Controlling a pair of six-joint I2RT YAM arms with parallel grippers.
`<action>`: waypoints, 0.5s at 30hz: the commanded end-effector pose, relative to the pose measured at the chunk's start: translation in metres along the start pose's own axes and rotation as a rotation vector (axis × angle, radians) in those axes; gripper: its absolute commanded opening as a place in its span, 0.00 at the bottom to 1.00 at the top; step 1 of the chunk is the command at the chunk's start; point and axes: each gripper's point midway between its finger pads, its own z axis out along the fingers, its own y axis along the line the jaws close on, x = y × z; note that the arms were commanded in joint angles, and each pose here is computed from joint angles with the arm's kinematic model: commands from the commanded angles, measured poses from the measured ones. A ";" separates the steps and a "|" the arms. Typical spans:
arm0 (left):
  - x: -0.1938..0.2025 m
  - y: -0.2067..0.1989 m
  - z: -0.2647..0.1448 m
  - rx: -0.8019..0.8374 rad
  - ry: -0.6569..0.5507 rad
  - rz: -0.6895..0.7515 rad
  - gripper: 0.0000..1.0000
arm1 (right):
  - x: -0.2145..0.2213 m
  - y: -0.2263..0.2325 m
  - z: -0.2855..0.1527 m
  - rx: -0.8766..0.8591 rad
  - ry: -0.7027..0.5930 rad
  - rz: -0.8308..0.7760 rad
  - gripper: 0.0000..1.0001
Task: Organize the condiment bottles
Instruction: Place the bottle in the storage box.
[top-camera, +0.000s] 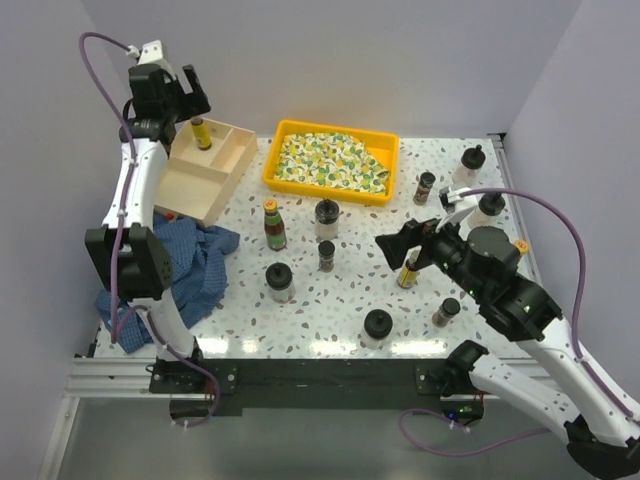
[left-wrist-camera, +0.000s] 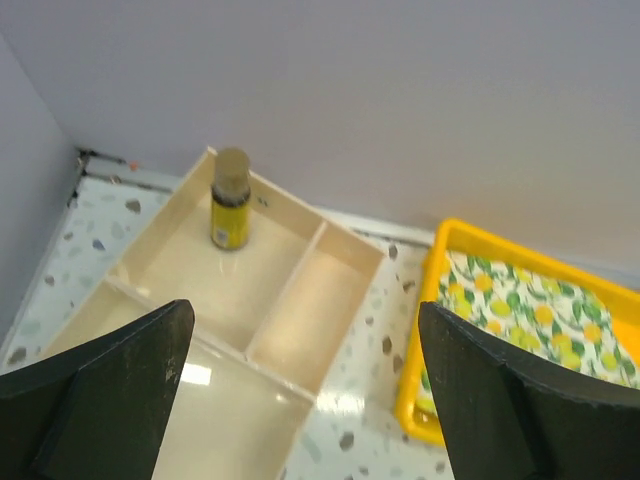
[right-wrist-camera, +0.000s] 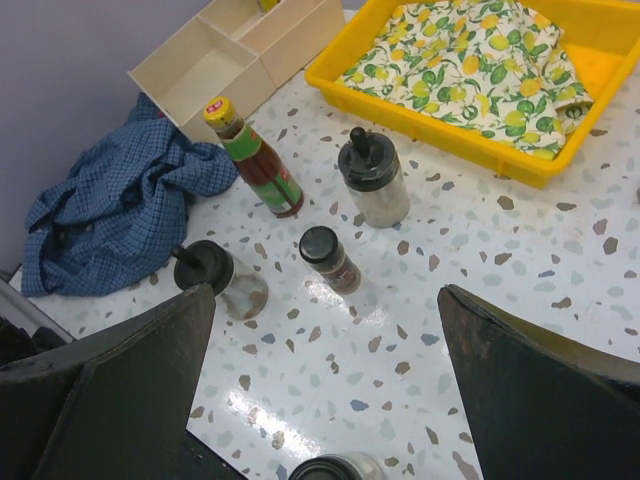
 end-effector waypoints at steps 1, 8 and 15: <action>0.092 -0.048 -0.048 0.077 0.299 0.132 0.99 | 0.004 0.002 -0.006 -0.033 -0.004 -0.025 0.99; 0.116 -0.127 -0.148 0.195 0.227 0.329 0.98 | 0.026 -0.012 -0.014 0.003 0.011 -0.011 0.99; 0.127 -0.123 -0.196 0.255 0.183 0.302 0.91 | 0.032 -0.015 -0.022 0.002 0.012 -0.017 0.99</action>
